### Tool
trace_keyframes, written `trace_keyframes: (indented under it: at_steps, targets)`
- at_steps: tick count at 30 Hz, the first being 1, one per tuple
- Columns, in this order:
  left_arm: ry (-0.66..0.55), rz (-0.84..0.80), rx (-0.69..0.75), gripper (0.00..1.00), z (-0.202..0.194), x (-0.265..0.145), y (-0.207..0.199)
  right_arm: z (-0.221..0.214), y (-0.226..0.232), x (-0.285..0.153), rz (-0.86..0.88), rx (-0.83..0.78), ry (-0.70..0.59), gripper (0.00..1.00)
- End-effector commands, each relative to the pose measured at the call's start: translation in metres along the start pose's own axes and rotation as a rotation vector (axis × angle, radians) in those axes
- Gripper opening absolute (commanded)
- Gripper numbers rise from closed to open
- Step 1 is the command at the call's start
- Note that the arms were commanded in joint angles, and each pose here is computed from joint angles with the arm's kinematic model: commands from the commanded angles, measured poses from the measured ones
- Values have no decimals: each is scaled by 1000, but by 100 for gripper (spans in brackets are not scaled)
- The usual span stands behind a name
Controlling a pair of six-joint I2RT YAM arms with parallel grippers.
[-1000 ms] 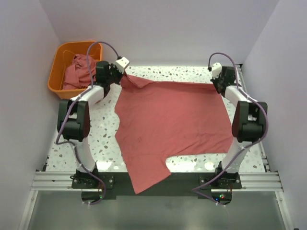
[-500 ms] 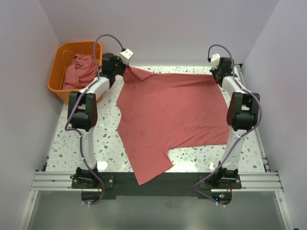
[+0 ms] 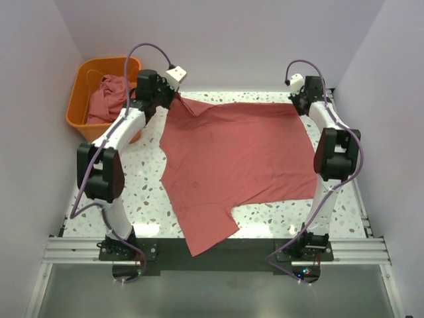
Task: Fold and stack the t-shirts
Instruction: Fold the tshirt
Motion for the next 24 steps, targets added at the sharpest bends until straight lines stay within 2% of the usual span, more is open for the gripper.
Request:
trace_keyframes:
  at_steps: [1, 7, 11, 18, 24]
  targets:
    - [43, -31, -20, 0, 12, -40, -22, 16, -14, -28, 31, -42, -40, 0]
    - [183, -112, -109, 0, -18, -66, -60, 3, -19, -39, 57, -63, -10, 0]
    - [254, -120, -125, 0, -53, -79, -75, -17, -20, -39, 72, -102, 31, 0]
    - [343, -173, -153, 0, -92, -71, -93, -51, -4, -19, 114, -126, 119, 0]
    - [401, -206, -179, 0, -108, -61, -100, -54, -2, -7, 142, -120, 158, 0]
Point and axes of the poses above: each gripper's point midway between its finger pads, its own x axis out along the fingers, its own y axis along the line the jaws close on, z = x × y, the point moved 7 cm from there along -x, back along the fingers, and after that the axes turned 1 degree about -x, right-handed, at the moved point
